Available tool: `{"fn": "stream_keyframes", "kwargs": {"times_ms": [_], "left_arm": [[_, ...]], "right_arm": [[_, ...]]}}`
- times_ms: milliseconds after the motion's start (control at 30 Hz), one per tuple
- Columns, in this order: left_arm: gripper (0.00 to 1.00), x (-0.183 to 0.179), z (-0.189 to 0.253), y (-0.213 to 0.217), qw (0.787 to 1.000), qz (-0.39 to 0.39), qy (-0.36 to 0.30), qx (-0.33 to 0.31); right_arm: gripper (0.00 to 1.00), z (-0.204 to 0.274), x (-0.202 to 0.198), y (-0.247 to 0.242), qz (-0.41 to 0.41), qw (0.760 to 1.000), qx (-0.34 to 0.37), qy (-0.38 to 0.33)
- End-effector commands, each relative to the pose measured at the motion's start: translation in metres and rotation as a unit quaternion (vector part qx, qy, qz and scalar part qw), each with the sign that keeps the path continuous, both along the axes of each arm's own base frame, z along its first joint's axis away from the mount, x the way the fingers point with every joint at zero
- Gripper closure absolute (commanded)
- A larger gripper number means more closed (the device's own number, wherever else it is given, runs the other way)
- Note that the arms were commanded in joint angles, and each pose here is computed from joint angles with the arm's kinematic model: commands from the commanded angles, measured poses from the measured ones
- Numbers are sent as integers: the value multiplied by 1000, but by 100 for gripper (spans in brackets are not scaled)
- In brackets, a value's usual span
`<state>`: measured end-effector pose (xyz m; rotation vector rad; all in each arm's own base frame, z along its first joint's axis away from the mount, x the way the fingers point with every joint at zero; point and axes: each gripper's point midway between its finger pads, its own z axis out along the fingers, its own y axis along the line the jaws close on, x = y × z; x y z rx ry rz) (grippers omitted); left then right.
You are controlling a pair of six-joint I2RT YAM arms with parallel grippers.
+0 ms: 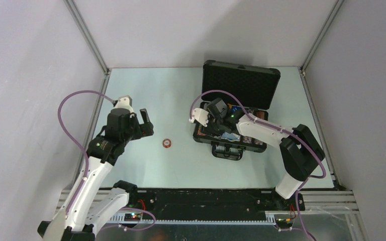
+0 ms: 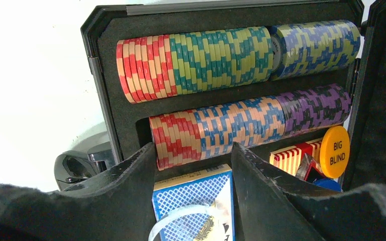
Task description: Pack up texas hold em set
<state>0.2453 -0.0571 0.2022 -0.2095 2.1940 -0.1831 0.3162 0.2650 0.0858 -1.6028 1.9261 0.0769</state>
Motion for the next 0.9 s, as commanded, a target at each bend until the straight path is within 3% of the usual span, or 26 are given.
{"fn": "stream_keyframes", "kwargs": {"times_ms": [0, 567, 867], "left_arm": [[0, 0, -3, 3, 1000, -2, 1, 8], [1, 0, -3, 1, 1000, -7, 3, 6], [1, 0, -3, 1, 1000, -7, 3, 6]], "right_arm": [[41, 26, 3, 7, 19, 999, 44, -15], [42, 18, -11, 5, 39, 998, 37, 15], [44, 19, 1, -2, 14, 1000, 25, -8]]}}
